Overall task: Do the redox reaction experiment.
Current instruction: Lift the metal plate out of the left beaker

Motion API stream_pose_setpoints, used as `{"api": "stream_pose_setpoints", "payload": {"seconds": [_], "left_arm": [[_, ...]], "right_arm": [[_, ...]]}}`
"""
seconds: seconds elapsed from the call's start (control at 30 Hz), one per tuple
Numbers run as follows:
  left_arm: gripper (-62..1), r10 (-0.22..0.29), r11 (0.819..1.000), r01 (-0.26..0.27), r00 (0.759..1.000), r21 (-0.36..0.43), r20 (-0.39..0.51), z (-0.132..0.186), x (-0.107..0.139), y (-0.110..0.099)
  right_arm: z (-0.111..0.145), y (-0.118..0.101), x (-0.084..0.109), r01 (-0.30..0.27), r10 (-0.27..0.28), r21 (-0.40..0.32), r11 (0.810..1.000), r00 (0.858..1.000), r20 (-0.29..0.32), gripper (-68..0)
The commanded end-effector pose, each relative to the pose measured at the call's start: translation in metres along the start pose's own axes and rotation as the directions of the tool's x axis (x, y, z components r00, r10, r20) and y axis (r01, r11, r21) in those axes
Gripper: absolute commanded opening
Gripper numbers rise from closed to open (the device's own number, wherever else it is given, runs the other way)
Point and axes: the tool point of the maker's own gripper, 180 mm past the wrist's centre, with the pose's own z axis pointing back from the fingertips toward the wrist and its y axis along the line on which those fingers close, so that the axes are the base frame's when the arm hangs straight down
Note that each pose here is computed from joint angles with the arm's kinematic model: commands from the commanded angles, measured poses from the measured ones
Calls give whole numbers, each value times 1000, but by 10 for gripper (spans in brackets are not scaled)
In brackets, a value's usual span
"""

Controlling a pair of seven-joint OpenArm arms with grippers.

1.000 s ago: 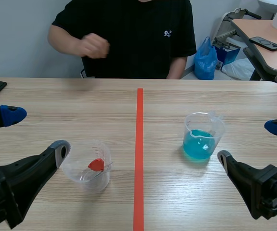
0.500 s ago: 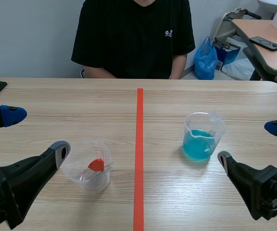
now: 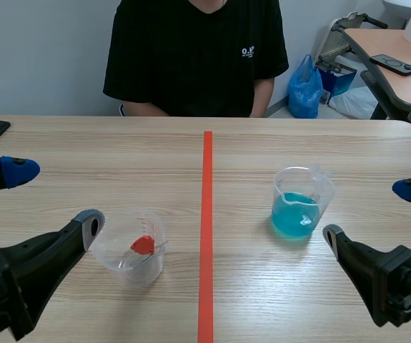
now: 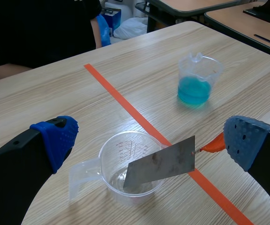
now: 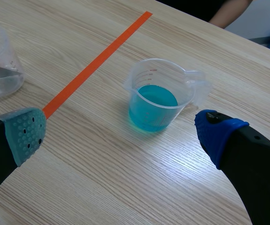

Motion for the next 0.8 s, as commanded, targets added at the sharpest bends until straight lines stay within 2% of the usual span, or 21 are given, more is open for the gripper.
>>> {"api": "stream_pose_setpoints", "payload": {"seconds": [0.0,0.77], "left_arm": [[14,-5,1000,5,1000,-4,25,0,7,-1],[14,-5,1000,5,1000,-4,25,0,7,-1]], "right_arm": [[-2,-2,13,-17,17,0,1000,999,37,4],[-2,0,13,-16,15,15,1000,999,38,4]]}}
